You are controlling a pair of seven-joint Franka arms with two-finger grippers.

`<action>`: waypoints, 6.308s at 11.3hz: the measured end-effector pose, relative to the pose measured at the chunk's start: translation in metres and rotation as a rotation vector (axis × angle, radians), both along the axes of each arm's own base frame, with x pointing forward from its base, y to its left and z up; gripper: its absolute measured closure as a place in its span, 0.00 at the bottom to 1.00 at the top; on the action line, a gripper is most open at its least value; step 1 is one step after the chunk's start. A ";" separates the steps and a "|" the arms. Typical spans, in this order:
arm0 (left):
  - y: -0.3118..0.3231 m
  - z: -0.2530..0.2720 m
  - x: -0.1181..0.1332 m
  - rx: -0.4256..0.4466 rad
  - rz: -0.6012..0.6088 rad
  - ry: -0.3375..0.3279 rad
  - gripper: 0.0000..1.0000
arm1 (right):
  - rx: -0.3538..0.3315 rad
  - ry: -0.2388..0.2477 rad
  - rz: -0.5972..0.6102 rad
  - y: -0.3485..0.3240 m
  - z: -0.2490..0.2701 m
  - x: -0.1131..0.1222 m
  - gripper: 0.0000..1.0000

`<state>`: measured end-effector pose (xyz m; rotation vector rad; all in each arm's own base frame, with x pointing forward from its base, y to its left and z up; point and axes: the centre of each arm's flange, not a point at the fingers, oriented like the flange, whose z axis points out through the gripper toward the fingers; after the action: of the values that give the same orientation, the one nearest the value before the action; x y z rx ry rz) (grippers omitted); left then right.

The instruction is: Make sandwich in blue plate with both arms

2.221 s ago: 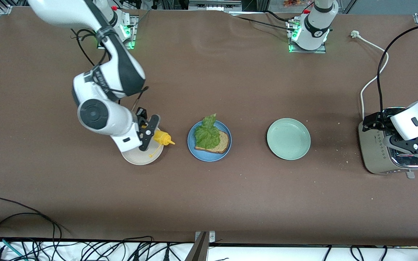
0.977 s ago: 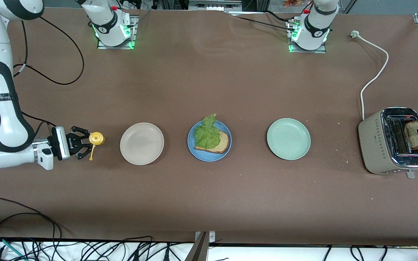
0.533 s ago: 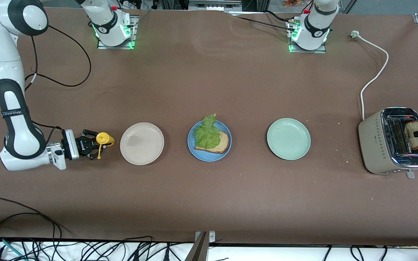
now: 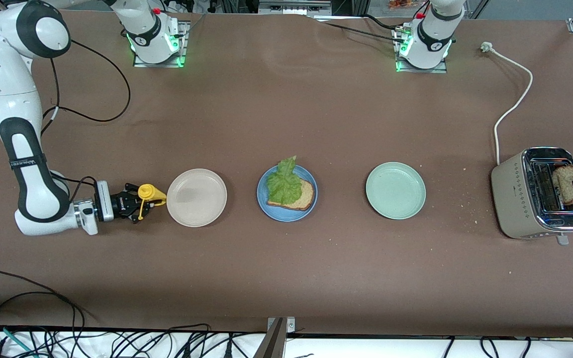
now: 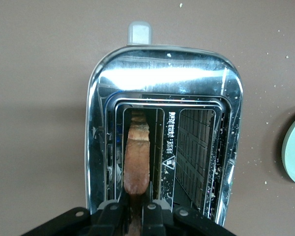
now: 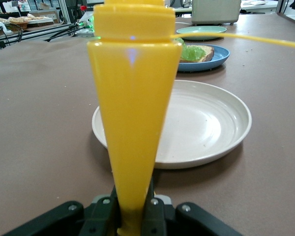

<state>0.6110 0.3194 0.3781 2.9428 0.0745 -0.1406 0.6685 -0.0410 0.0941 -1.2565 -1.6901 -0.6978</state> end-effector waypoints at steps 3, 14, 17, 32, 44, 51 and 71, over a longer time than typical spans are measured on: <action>0.000 0.029 0.000 0.027 -0.008 -0.021 0.89 | 0.006 -0.012 -0.004 -0.004 0.001 0.001 0.65; -0.164 0.120 0.023 -0.033 -0.287 -0.029 0.92 | -0.156 -0.122 -0.003 -0.070 0.041 0.023 0.00; -0.264 0.123 0.023 -0.149 -0.400 0.043 0.92 | -0.258 -0.116 -0.036 -0.093 0.079 0.028 0.00; -0.645 -0.122 0.032 -0.836 -0.012 0.362 0.92 | -1.017 0.557 -0.982 0.024 0.370 -0.031 0.00; -0.609 -0.187 0.058 -0.916 -0.023 0.205 0.06 | -1.058 0.554 -1.445 0.061 0.444 -0.077 0.00; -0.551 -0.128 0.081 -0.536 -0.310 0.027 0.00 | -1.054 0.548 -1.468 0.059 0.449 -0.080 0.00; -0.419 0.236 -0.067 0.223 -0.128 -0.041 0.00 | -1.037 0.636 -1.552 0.058 0.500 -0.089 0.00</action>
<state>0.5441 -0.0997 0.6145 3.1721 -0.1111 -0.0965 0.5791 0.0171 0.5940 -3.0939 -0.1465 -0.0376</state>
